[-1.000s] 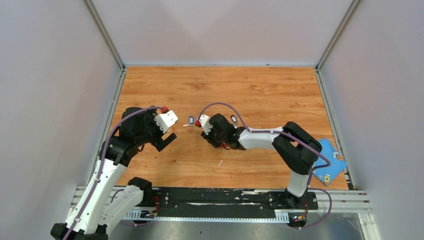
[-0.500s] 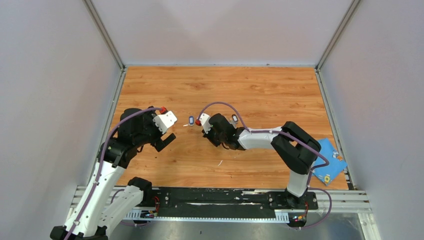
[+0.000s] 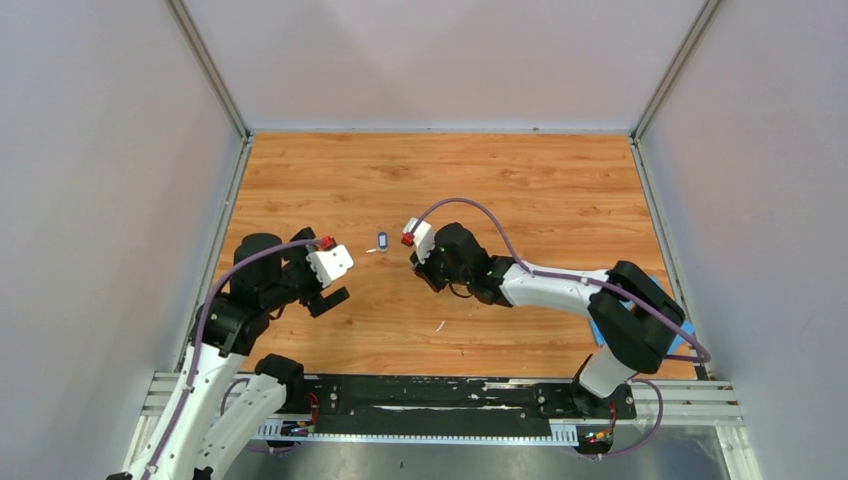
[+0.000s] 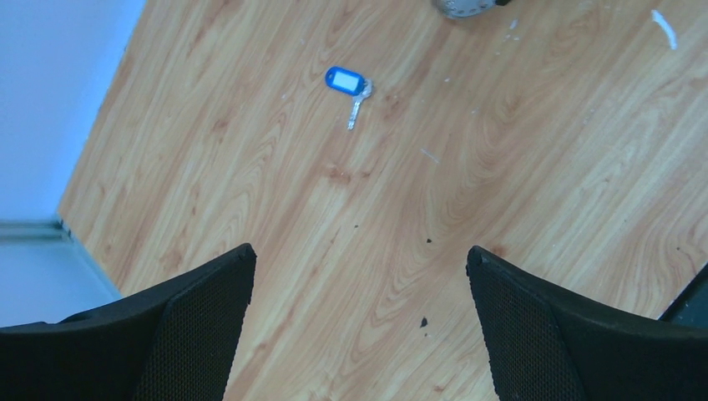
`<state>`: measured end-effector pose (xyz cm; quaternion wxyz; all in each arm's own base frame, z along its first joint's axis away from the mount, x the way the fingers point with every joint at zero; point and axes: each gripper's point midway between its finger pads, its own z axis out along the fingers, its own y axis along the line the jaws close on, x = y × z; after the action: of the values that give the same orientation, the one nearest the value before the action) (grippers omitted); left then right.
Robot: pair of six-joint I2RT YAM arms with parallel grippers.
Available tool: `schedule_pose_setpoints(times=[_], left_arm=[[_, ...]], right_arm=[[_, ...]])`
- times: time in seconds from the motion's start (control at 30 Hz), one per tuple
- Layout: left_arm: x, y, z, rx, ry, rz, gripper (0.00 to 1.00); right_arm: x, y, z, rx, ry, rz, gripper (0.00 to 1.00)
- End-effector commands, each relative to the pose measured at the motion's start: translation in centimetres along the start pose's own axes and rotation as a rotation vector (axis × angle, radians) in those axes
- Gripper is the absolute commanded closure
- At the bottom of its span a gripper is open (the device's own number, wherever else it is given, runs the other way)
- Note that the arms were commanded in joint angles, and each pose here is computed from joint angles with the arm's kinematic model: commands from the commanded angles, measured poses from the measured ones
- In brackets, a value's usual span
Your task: Put the keys on the keyring
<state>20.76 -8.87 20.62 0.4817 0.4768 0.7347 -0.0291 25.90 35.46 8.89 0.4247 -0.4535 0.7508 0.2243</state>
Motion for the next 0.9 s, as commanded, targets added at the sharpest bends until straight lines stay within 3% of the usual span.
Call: schedule_pose_setpoints(times=[0.0, 0.13, 0.27, 0.5, 0.7, 0.87], left_arm=[[-1.1, -2.5, -0.6, 0.093, -0.133, 0.132, 0.01], [-3.8, -5.1, -1.7, 0.182, -0.335, 0.25, 0.04], [-6.2, -6.4, -2.4, 0.255, -0.463, 0.245, 0.12], [-9.2, -5.8, -2.1, 0.313, -0.53, 0.027, 0.18], [-10.4, -7.2, -2.6, 0.462, -0.525, -0.165, 0.25], [-11.2, -8.5, -3.9, 0.541, -0.572, -0.158, 0.41]], right_arm=[[-3.4, 2.1, -2.3, -0.085, -0.121, 0.039, 1.0], [-6.4, 4.2, -5.1, -0.192, -0.213, 0.074, 1.0], [-8.5, 6.1, -7.9, -0.294, -0.284, 0.092, 1.0], [-11.2, 8.8, -11.4, -0.411, -0.353, 0.065, 1.0], [-12.9, 10.9, -13.4, -0.477, -0.373, 0.022, 1.0], [-14.3, 12.7, -14.8, -0.562, -0.393, -0.003, 1.0]])
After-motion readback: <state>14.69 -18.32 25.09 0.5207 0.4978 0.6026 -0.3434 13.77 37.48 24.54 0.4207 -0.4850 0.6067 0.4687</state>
